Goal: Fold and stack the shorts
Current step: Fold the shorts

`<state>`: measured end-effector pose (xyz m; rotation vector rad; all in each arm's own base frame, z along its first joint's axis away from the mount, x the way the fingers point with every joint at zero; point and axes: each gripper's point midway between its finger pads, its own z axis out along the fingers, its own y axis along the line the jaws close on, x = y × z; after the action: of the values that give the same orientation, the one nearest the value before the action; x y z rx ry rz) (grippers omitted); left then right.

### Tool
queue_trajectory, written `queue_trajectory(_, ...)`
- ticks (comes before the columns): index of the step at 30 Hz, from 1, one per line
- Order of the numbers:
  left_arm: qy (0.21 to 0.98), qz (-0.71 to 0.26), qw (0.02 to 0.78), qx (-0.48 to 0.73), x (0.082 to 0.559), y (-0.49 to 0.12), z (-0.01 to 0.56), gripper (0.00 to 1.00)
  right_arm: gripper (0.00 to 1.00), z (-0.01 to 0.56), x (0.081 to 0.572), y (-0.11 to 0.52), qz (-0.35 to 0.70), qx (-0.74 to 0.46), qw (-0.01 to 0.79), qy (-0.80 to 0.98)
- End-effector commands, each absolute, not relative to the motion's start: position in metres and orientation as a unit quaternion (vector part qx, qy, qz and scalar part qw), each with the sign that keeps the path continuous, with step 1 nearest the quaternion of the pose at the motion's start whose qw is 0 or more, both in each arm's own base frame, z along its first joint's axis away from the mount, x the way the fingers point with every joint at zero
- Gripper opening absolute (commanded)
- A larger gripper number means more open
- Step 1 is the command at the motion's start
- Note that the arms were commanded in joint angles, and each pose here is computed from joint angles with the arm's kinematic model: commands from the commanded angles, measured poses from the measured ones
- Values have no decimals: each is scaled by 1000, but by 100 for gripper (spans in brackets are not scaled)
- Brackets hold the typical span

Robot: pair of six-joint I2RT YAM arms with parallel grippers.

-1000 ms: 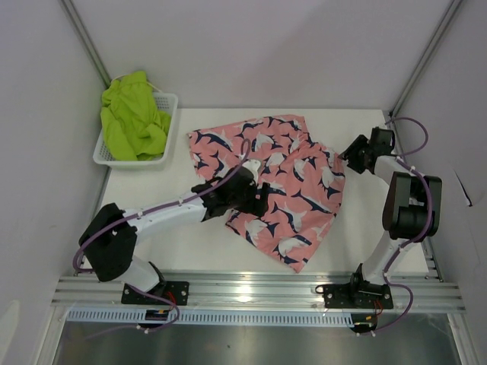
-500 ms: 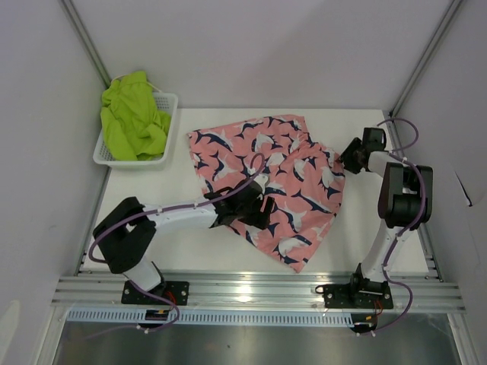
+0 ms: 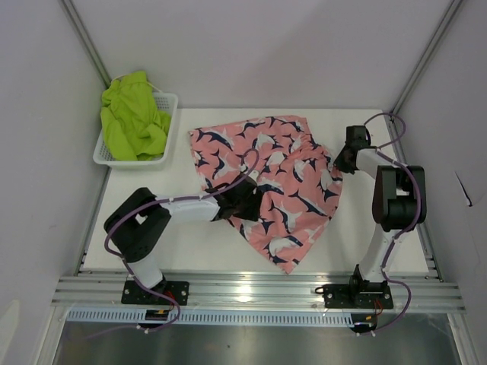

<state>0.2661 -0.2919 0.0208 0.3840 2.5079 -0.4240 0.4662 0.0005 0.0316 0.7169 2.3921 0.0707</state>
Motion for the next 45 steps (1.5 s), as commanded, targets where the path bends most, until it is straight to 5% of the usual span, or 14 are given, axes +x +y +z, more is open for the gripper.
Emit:
queue_trajectory(1,957,-100,247,112,266,-244,-11,63,3,55,447,-22,-24,293,333,896)
queue_trajectory(6,960,-68,255,92,274,-215,-9,61,6,58,426,-23,-25,297,338,893)
queue_trajectory(13,957,-59,272,80,276,-201,2,61,35,47,421,-19,-4,297,321,899)
queue_trajectory(19,942,-97,308,90,271,-210,35,65,35,43,416,-25,48,321,323,889)
queue_trajectory(24,931,-100,334,104,266,-217,69,79,36,38,417,-11,88,310,319,891)
queue_trajectory(31,913,-133,359,141,251,-243,98,79,36,32,416,-4,124,308,318,888)
queue_trajectory(35,901,-157,361,185,227,-269,105,79,34,31,415,-3,125,307,322,887)
queue_trajectory(45,868,-156,363,303,159,-309,97,78,0,22,416,-7,115,315,317,887)
